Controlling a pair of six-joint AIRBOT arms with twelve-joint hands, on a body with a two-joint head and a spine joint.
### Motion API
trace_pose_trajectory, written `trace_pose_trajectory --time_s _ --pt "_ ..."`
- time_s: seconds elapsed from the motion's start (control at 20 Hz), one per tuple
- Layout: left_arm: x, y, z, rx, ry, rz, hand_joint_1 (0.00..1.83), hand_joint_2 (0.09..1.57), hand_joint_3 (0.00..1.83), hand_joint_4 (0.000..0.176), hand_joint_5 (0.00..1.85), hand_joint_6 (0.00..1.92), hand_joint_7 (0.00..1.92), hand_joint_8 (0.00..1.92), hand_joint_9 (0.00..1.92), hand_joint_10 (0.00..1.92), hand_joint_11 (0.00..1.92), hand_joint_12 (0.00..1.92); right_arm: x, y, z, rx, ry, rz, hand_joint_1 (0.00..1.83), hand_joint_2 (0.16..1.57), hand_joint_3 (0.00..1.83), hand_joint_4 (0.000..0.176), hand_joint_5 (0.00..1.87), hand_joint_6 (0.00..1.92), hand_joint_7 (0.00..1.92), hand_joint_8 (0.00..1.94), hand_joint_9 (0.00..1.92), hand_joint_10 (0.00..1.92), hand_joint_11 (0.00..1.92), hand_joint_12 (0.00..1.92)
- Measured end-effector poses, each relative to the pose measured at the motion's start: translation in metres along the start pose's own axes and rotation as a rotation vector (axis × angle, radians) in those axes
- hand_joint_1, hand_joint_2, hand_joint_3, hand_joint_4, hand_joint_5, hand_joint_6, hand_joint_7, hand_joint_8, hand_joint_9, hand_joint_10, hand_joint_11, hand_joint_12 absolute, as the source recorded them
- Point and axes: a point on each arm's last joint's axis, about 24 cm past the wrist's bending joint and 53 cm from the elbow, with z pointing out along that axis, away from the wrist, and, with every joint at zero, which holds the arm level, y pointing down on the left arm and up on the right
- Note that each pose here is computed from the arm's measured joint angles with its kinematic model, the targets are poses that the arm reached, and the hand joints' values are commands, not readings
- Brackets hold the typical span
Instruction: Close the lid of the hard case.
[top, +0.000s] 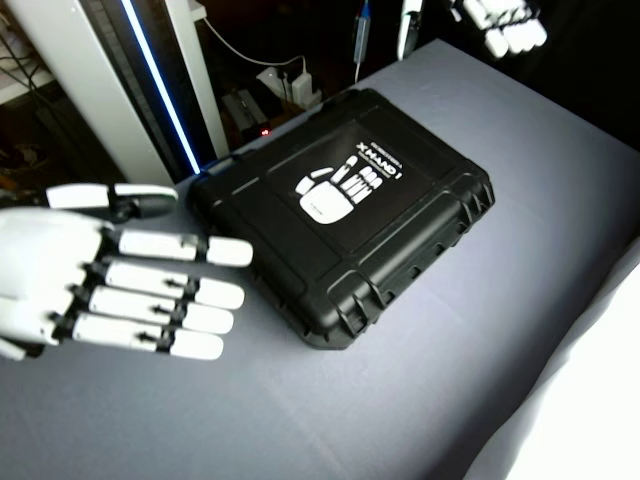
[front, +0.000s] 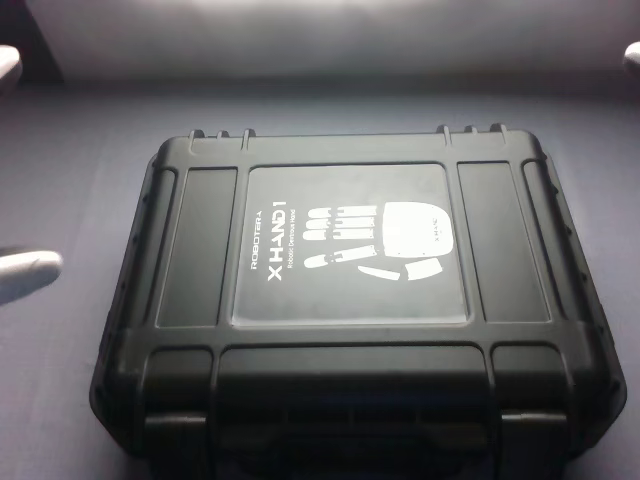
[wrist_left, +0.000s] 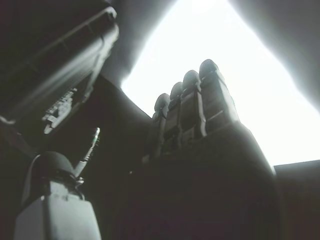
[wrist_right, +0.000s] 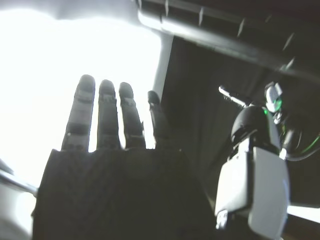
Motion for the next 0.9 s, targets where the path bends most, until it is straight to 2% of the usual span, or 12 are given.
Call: trace_pose_trajectory --time_s 0.1,0.15,0.2,0.25,0.3,0.35,0.4,0.5,0.55,0.65,0.7,0.9 --pt "0.001 -0.007 0.005 0.036 -0.041 -0.049 0.25 1.0 0.0 0.018 0.0 0.0 0.0 0.0 0.0 0.0 0.0 0.0 0.001 0.009 0.001 -0.044 -0.032 0.025 0.31 1.01 0.0 0.058 0.0 0.0 0.0 0.0 0.0 0.0 0.0 0.0" --pt "0.003 -0.008 0.007 0.05 -0.054 -0.067 0.28 0.99 0.0 0.029 0.0 0.0 0.0 0.0 0.0 0.0 0.0 0.0 -0.002 0.016 0.001 -0.075 -0.056 0.035 0.3 1.01 0.0 0.074 0.0 0.0 0.0 0.0 0.0 0.0 0.0 0.0" --pt "0.005 -0.007 0.008 0.053 -0.067 -0.08 0.26 0.99 0.0 0.021 0.0 0.0 0.0 0.0 0.0 0.0 0.0 0.0 -0.007 0.02 0.001 -0.097 -0.089 0.046 0.3 1.02 0.0 0.048 0.0 0.0 0.0 0.0 0.0 0.0 0.0 0.0" --pt "0.007 -0.005 0.01 0.054 -0.08 -0.098 0.26 0.98 0.0 0.025 0.0 0.0 0.0 0.0 0.0 0.0 0.0 0.0 -0.012 0.021 0.0 -0.105 -0.125 0.06 0.37 1.08 0.02 0.043 0.0 0.0 0.0 0.0 0.0 0.0 0.0 0.0" --pt "0.009 -0.005 0.011 0.056 -0.086 -0.109 0.26 0.98 0.0 0.025 0.0 0.0 0.0 0.0 0.0 0.0 0.0 0.0 -0.014 0.021 0.0 -0.108 -0.144 0.069 0.37 1.08 0.02 0.043 0.0 0.0 0.0 0.0 0.0 0.0 0.0 0.0" --pt "0.01 -0.005 0.014 0.063 -0.097 -0.124 0.32 0.99 0.0 0.021 0.0 0.0 0.0 0.0 0.0 0.0 0.0 0.0 -0.015 0.021 0.0 -0.111 -0.161 0.08 0.39 1.09 0.02 0.068 0.0 0.0 0.0 0.0 0.0 0.0 0.0 0.0" --pt "0.011 -0.005 0.016 0.069 -0.105 -0.136 0.28 0.99 0.0 0.003 0.0 0.0 0.0 0.0 0.0 0.0 0.0 0.0 -0.014 0.021 0.0 -0.112 -0.164 0.085 0.41 1.12 0.02 0.049 0.0 0.0 0.01 0.0 0.0 0.0 0.01 0.0" --pt "0.012 -0.009 0.022 0.093 -0.121 -0.172 0.23 1.01 0.01 0.0 0.0 0.0 0.0 0.0 0.0 0.0 0.0 0.0 -0.009 0.02 0.001 -0.116 -0.166 0.1 0.44 1.17 0.01 0.04 0.06 0.01 0.05 0.0 0.01 0.0 0.04 0.02" --pt "0.012 -0.012 0.024 0.108 -0.129 -0.181 0.14 1.03 0.02 0.0 0.0 0.0 0.0 0.0 0.0 0.0 0.0 0.0 -0.008 0.02 0.002 -0.116 -0.17 0.104 0.45 1.18 0.01 0.002 0.09 0.01 0.04 0.0 0.03 0.01 0.05 0.02" --pt "0.014 -0.017 0.027 0.129 -0.135 -0.195 0.2 1.11 0.02 0.0 0.02 0.0 0.03 0.0 0.02 0.0 0.0 0.0 -0.011 0.021 0.001 -0.124 -0.19 0.109 0.48 1.13 0.0 0.0 0.12 0.01 0.1 0.0 0.06 0.0 0.05 0.02" --pt "0.015 -0.021 0.029 0.145 -0.133 -0.203 0.11 1.2 0.02 0.0 0.01 0.0 0.04 0.0 0.03 0.0 0.01 0.01 -0.014 0.022 0.0 -0.132 -0.204 0.112 0.5 1.14 0.0 0.0 0.15 0.01 0.12 0.01 0.07 0.0 0.04 0.02" --pt "0.004 -0.032 0.036 0.198 -0.163 -0.209 0.06 1.25 0.01 0.0 0.0 0.0 0.07 0.0 0.07 0.0 0.01 0.01 -0.023 0.033 -0.004 -0.181 -0.247 0.111 0.55 1.21 0.01 0.0 0.22 0.0 0.25 0.0 0.19 0.0 0.17 0.03"
